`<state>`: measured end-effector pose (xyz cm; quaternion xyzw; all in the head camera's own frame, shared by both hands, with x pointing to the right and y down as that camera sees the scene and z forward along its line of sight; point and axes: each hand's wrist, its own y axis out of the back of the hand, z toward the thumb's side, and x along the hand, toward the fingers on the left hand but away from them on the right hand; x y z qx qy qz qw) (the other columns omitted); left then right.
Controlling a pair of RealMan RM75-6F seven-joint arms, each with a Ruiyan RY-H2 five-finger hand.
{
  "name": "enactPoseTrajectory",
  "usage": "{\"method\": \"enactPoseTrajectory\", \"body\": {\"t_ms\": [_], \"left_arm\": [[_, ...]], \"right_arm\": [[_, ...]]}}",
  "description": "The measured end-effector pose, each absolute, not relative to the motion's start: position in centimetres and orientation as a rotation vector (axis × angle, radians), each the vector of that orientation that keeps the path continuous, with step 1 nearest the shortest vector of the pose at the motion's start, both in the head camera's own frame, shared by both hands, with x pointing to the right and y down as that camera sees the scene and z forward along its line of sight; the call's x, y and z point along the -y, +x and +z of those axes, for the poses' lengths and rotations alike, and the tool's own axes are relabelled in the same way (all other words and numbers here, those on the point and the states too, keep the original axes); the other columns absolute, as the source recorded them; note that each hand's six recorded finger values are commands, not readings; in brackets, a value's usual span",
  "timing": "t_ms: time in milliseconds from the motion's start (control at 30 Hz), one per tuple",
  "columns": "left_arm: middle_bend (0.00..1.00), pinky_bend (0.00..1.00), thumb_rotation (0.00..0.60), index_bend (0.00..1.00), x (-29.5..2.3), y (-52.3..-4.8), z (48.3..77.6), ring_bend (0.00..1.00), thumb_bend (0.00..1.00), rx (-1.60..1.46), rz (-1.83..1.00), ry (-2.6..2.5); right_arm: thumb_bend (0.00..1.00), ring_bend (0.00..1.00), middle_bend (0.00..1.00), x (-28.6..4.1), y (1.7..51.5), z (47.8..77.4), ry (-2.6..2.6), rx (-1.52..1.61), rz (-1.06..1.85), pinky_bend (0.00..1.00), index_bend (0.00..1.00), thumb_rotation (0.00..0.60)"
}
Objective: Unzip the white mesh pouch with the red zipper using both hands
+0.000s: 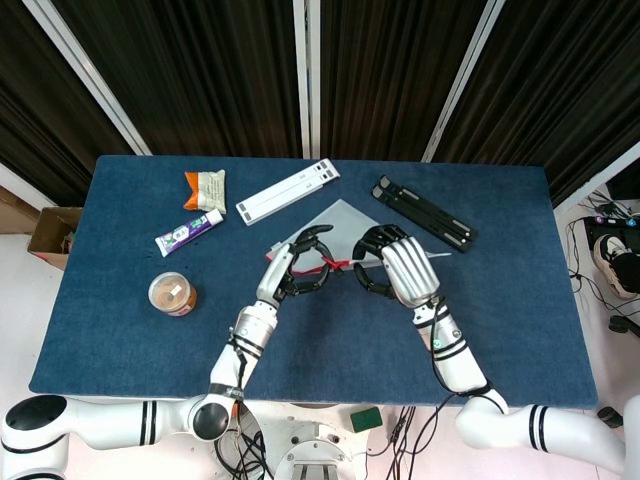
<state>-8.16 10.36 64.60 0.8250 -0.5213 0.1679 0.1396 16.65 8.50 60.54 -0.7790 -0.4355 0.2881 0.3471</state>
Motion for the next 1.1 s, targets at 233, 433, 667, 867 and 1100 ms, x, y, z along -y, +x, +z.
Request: {"method": "enactPoseTrajectory", "body": {"t_ms": [233, 433, 667, 867, 1100], "left_arm": [[0.15, 0.09, 0.6, 0.61, -10.4, -8.1, 65.1, 0.0, 0.49, 1.489, 0.479, 2.344], [0.15, 0.09, 0.6, 0.61, -10.5, -8.2, 65.4, 0.0, 0.49, 1.48, 0.476, 2.321], [0.15, 0.09, 0.6, 0.61, -10.6, -8.0, 65.3, 0.0, 0.49, 1.464, 0.466, 2.311], [0.15, 0.09, 0.6, 0.61, -10.7, -8.0, 65.4, 0.0, 0.49, 1.462, 0.468, 2.306], [0.15, 0.09, 0.6, 0.61, -10.7, -7.7, 65.0, 0.0, 0.49, 1.451, 0.447, 2.297]], "right_arm": [[0.58, 0.33, 0.58, -8.3, 16.8, 59.9, -2.028, 1.155, 0.728, 0.38, 0.8, 0.6], [0.58, 0.33, 0.58, -8.1, 16.9, 59.6, -2.019, 1.184, 0.714, 0.38, 0.8, 0.6], [0.58, 0.33, 0.58, -8.0, 16.8, 59.3, -2.013, 1.21, 0.694, 0.38, 0.8, 0.6], [0.58, 0.33, 0.58, -7.9, 16.9, 58.7, -1.998, 1.24, 0.672, 0.39, 0.8, 0.6], [0.58, 0.33, 0.57, -7.9, 16.7, 58.4, -1.982, 1.247, 0.678, 0.39, 0.8, 0.6]]}}
